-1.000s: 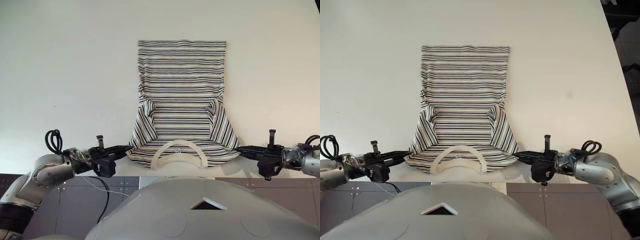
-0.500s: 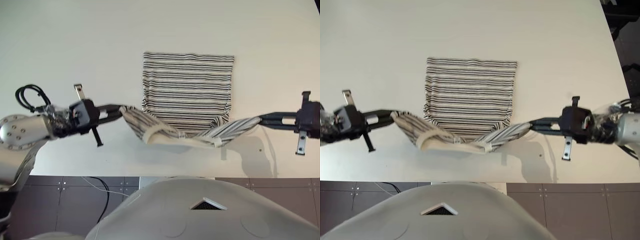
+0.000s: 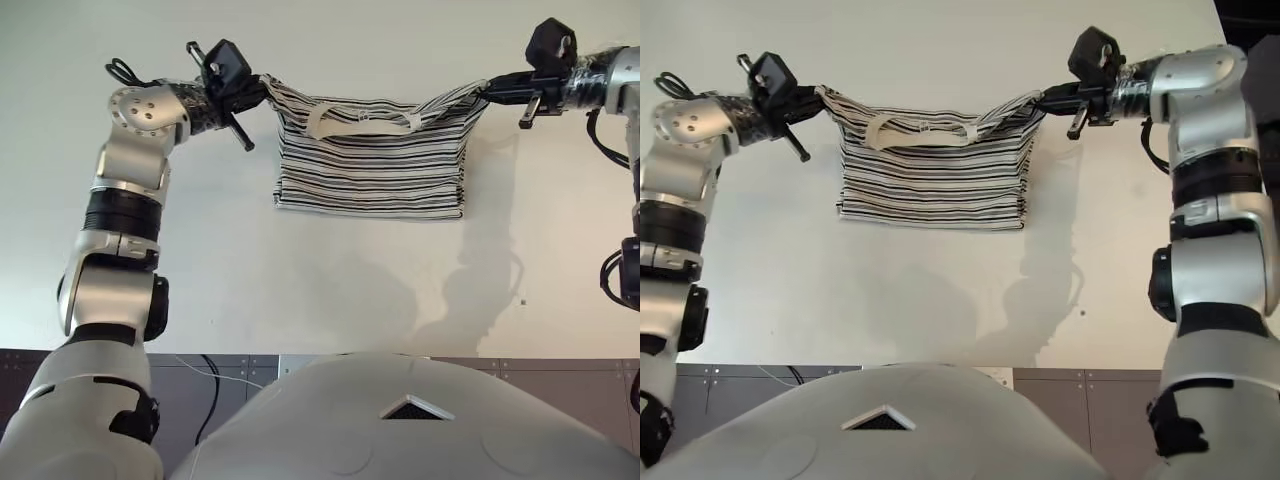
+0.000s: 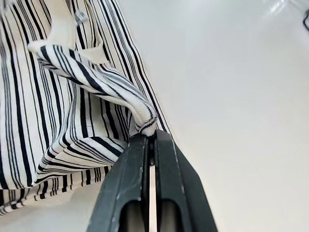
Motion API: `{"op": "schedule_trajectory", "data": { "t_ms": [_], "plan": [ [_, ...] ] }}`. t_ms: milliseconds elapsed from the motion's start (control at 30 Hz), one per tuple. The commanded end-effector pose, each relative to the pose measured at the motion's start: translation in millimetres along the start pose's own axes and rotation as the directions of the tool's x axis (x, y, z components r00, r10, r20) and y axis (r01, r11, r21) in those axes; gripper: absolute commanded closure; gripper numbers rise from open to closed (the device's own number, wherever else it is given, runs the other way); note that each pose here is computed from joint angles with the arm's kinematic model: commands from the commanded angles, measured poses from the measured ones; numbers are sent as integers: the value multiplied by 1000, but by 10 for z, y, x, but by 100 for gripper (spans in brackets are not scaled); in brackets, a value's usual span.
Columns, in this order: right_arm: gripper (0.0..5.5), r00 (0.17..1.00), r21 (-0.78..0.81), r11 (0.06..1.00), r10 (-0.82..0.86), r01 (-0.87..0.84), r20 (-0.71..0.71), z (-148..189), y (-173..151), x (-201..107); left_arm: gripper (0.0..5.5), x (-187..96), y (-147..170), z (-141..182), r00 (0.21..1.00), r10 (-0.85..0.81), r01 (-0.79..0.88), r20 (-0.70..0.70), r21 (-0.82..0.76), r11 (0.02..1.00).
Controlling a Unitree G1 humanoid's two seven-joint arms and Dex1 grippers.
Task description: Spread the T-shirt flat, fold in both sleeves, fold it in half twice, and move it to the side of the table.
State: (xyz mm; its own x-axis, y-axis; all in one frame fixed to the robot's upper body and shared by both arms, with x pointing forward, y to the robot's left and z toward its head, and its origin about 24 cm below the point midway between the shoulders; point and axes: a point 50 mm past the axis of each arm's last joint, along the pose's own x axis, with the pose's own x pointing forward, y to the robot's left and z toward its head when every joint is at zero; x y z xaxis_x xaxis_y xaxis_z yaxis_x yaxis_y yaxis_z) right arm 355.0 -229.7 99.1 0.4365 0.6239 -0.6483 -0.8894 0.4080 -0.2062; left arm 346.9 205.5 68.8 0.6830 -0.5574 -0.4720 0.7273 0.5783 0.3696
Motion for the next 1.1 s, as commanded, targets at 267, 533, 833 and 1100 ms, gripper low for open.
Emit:
{"op": "schedule_trajectory", "data": {
  "t_ms": [267, 533, 833, 1100],
  "plan": [
    [357, 907, 392, 832, -420, 393, -19, -322, -100, 131, 412, -29, 422, -162, 894, 442, -442, -75, -307, 843],
    [307, 889, 227, 961, -238, 157, 392, 187, 153, 271, 412, 2, -418, 53, 976, 70, -103, 207, 153, 983],
    [307, 888, -54, 963, 264, -263, 376, 218, 621, 152, 412, -186, -1418, 118, 967, -179, 100, 180, 377, 921],
    [307, 941, 100, 967, 199, -233, 273, 99, 600, 644, 412, -63, -1547, -365, 965, -252, 257, -71, 428, 866]
  ]
}}
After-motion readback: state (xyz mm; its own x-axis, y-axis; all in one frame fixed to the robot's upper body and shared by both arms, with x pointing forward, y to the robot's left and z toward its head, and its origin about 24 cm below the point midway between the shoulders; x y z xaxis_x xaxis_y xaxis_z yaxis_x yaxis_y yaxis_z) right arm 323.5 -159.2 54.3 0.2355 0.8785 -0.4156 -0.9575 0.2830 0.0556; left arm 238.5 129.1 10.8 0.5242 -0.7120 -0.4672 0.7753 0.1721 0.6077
